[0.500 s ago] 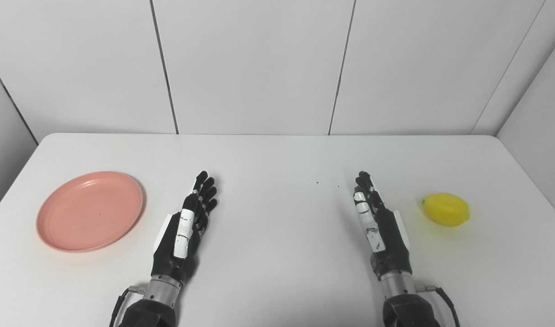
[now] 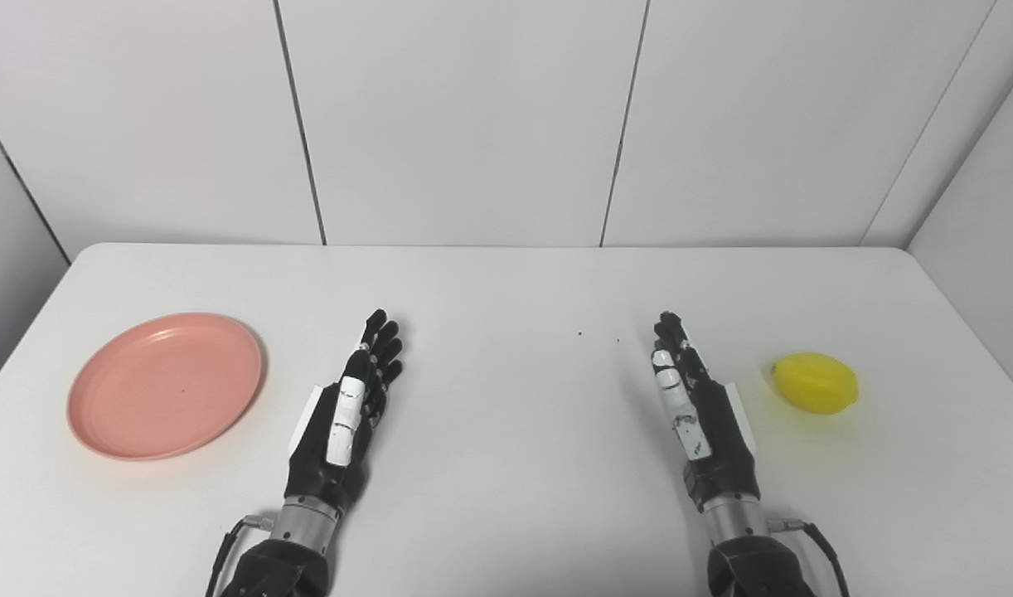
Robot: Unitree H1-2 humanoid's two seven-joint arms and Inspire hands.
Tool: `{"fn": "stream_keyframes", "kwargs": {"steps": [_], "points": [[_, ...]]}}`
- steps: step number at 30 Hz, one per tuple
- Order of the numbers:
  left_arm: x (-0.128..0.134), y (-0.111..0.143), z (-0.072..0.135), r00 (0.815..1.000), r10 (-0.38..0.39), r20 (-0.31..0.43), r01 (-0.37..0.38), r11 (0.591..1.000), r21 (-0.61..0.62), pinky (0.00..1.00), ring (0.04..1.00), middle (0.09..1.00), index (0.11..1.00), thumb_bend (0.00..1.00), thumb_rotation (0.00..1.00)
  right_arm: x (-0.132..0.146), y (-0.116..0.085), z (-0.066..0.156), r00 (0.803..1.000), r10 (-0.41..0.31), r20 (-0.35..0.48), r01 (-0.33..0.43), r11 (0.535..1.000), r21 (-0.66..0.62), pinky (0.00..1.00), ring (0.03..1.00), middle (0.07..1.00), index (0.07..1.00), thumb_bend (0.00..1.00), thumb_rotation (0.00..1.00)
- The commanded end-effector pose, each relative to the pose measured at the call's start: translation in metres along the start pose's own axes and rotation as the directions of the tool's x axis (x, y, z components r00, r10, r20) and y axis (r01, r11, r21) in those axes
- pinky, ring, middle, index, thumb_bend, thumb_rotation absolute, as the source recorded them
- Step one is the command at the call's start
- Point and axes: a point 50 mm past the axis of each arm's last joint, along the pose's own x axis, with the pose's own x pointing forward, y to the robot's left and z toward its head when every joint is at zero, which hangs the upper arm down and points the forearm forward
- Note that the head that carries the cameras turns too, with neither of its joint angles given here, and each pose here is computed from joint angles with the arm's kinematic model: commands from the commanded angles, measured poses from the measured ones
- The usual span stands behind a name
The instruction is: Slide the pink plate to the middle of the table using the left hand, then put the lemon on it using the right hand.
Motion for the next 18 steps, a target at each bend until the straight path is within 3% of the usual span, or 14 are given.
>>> {"fn": "stream_keyframes", "kwargs": {"steps": [1, 11, 18], "points": [[0.0073, -0.0036, 0.0077, 0.999, -0.009, 0.053, 0.009, 1.000, 0.003, 1.00, 1.000, 1.000, 1.000, 0.77, 0.99, 0.0071, 0.0020, 0.0174, 0.996, 0.012, 0.088, -0.012, 1.000, 0.004, 1.00, 0.966, 0.951, 0.949, 0.73, 0.87], [0.0064, -0.0071, 0.0085, 0.999, -0.010, 0.048, 0.009, 1.000, 0.008, 1.00, 1.000, 1.000, 1.000, 0.78, 0.98, 0.0045, 0.0033, 0.0144, 0.996, 0.024, 0.085, -0.025, 1.000, 0.010, 1.00, 0.959, 0.955, 0.950, 0.74, 0.87], [0.0071, -0.0110, 0.0084, 0.998, -0.003, 0.058, 0.002, 1.000, 0.015, 1.00, 1.000, 1.000, 1.000, 0.79, 0.97, 0.0018, 0.0016, 0.0123, 0.996, 0.029, 0.086, -0.031, 0.999, 0.022, 1.00, 0.967, 0.960, 0.959, 0.67, 0.87]]}}
